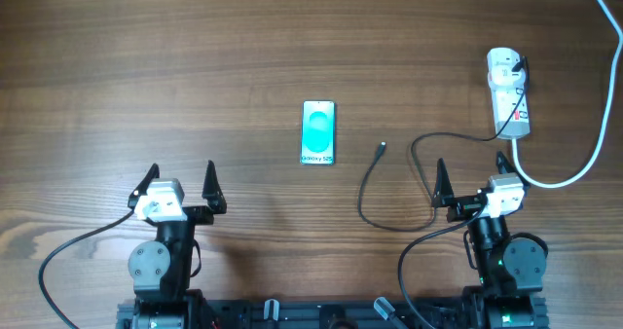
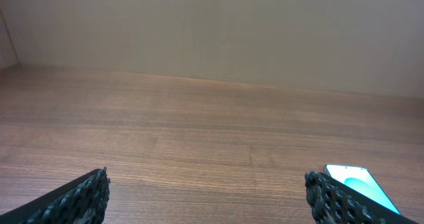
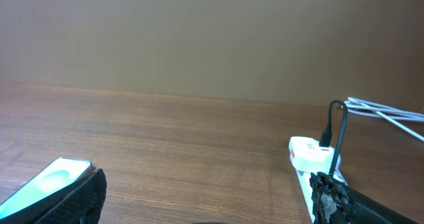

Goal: Plug charger to phone and switch on socket

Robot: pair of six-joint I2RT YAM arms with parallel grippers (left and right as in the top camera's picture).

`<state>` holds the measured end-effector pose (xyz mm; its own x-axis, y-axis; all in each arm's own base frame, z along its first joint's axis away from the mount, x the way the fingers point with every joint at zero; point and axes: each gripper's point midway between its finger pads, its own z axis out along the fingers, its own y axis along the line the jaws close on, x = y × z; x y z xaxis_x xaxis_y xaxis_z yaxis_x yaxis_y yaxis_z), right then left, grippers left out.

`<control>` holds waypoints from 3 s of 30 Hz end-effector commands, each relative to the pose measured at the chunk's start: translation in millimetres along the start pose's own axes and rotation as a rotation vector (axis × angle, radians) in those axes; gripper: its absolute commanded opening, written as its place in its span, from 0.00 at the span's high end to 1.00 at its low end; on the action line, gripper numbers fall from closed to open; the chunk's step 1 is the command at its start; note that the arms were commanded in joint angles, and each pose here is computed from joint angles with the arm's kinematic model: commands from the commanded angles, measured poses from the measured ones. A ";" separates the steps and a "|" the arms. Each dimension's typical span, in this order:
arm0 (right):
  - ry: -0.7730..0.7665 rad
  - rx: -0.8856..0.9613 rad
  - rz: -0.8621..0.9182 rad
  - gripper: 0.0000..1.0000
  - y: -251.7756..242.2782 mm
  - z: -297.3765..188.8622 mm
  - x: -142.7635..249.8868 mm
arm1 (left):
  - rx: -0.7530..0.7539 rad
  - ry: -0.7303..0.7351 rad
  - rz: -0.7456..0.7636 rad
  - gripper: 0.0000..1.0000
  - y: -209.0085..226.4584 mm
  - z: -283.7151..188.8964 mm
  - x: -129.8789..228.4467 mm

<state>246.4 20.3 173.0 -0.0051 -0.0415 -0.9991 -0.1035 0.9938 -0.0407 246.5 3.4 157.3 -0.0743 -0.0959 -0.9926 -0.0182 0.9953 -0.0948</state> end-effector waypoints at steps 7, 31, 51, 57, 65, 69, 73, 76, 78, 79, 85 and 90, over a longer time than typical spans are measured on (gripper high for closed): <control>-0.008 0.013 0.015 0.00 -1.9 -0.4 -1.5 | 0.015 0.003 0.019 0.00 -2.3 -0.2 1.6; -0.008 0.013 0.016 0.00 -1.9 -0.4 -1.5 | 0.015 0.003 0.019 0.00 -2.3 -0.2 1.6; -0.008 0.013 0.015 0.00 -1.9 -0.4 -1.5 | 0.015 0.003 0.019 0.00 -2.3 -0.2 1.6; -0.008 0.013 0.015 0.00 -1.9 -0.4 -1.5 | 0.035 0.004 0.017 0.00 -5.6 -0.3 1.6; -0.008 0.013 0.016 0.00 -1.9 -0.4 -1.5 | 0.386 -0.063 -0.098 0.00 -64.6 -13.7 -22.1; -0.008 0.013 0.015 0.00 -1.9 -0.4 -1.5 | 0.532 -0.161 -0.058 0.00 -87.3 -28.3 -46.1; -0.008 0.013 0.015 0.00 -1.9 -0.4 -1.5 | 0.594 -0.180 -0.102 0.00 -95.7 -35.4 -54.7; -0.008 0.013 0.015 0.00 -1.9 -0.4 -1.5 | 0.613 -0.203 -0.102 0.00 -98.2 -38.8 -60.9; -0.008 0.013 0.015 0.00 -1.9 -0.4 -1.5 | 0.628 -0.183 -0.139 0.00 -100.4 -41.1 -63.9; -0.008 0.013 0.015 0.00 -1.9 -0.4 -1.5 | 0.627 -0.161 -0.144 0.00 -100.5 -40.7 -61.4; -0.008 0.013 0.015 0.00 -1.9 -0.4 -1.5 | 0.638 -0.102 -0.122 0.00 -105.5 -47.4 -72.9; -0.008 0.013 0.015 0.00 -1.9 -0.4 -1.5 | 0.527 0.001 -0.088 0.00 -93.9 -39.7 -85.8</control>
<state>246.4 20.3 173.0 -0.0051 -0.0415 -0.9991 -0.1035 0.9938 -0.0407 210.7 -91.8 235.6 -0.0798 -0.2296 -0.9700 0.5392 0.8085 -0.2357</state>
